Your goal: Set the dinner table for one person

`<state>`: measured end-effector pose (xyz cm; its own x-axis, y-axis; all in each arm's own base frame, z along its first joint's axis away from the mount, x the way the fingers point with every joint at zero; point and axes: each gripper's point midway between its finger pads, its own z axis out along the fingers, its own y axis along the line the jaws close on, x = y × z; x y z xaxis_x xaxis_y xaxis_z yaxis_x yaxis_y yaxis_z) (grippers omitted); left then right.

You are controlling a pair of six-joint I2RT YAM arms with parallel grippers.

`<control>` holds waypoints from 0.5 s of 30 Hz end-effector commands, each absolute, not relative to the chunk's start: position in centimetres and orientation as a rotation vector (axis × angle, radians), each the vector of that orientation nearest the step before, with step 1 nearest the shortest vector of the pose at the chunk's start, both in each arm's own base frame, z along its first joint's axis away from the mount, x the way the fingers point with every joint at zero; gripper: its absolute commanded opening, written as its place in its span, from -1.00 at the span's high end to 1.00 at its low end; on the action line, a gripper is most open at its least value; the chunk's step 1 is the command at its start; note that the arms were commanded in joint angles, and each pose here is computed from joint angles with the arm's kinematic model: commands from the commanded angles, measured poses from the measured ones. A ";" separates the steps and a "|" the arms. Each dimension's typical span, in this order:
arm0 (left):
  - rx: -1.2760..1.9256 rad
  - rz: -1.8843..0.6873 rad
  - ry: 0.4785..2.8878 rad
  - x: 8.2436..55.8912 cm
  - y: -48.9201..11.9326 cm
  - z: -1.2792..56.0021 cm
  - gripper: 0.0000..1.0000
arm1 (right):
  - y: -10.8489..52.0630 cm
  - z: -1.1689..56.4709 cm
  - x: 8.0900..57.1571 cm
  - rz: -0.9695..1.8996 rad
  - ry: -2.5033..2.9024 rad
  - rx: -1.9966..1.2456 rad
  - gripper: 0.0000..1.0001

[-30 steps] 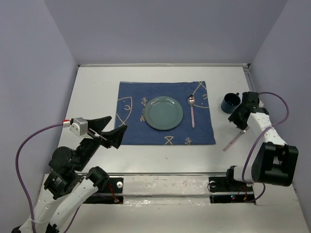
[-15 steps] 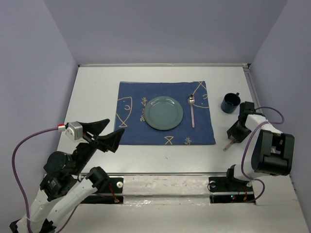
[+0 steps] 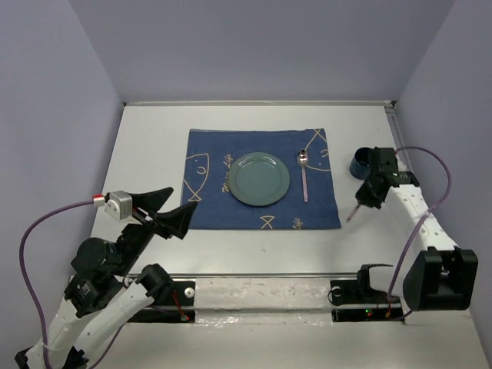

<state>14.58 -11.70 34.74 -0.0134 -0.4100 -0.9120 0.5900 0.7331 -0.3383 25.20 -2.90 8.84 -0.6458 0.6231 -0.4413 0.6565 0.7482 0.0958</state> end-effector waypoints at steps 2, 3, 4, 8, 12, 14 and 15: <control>0.138 -0.746 1.409 16.2 -12.0 34.6 -0.98 | 8.9 20.1 30.0 0.192 2.351 0.571 1.00; 0.138 -0.734 1.438 16.7 -12.3 34.0 -0.98 | 11.0 21.7 31.6 0.215 2.332 0.531 1.00; 0.134 -0.725 1.453 17.0 -12.4 33.7 -0.98 | 12.3 22.2 32.5 0.197 2.319 0.495 1.00; 0.107 -0.676 1.533 18.4 -12.7 32.1 -0.98 | 22.7 24.2 35.6 0.315 2.291 0.207 1.00; 0.000 -0.564 1.612 20.5 -11.5 30.6 -0.92 | 30.8 26.5 39.5 0.450 2.248 0.042 1.00; -0.008 -0.592 1.655 20.8 -12.2 29.7 -0.85 | 33.4 24.4 40.7 0.472 2.284 -0.012 1.00; 0.000 -0.600 1.687 21.1 -12.8 28.7 -0.77 | 34.5 24.4 41.0 0.516 2.279 -0.038 1.00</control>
<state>19.79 -12.75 29.26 -0.1786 -0.2927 -0.9394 0.3903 0.8553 -0.3407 39.45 30.29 22.58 -0.7169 0.1711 -0.6758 -0.0586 0.9512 0.3030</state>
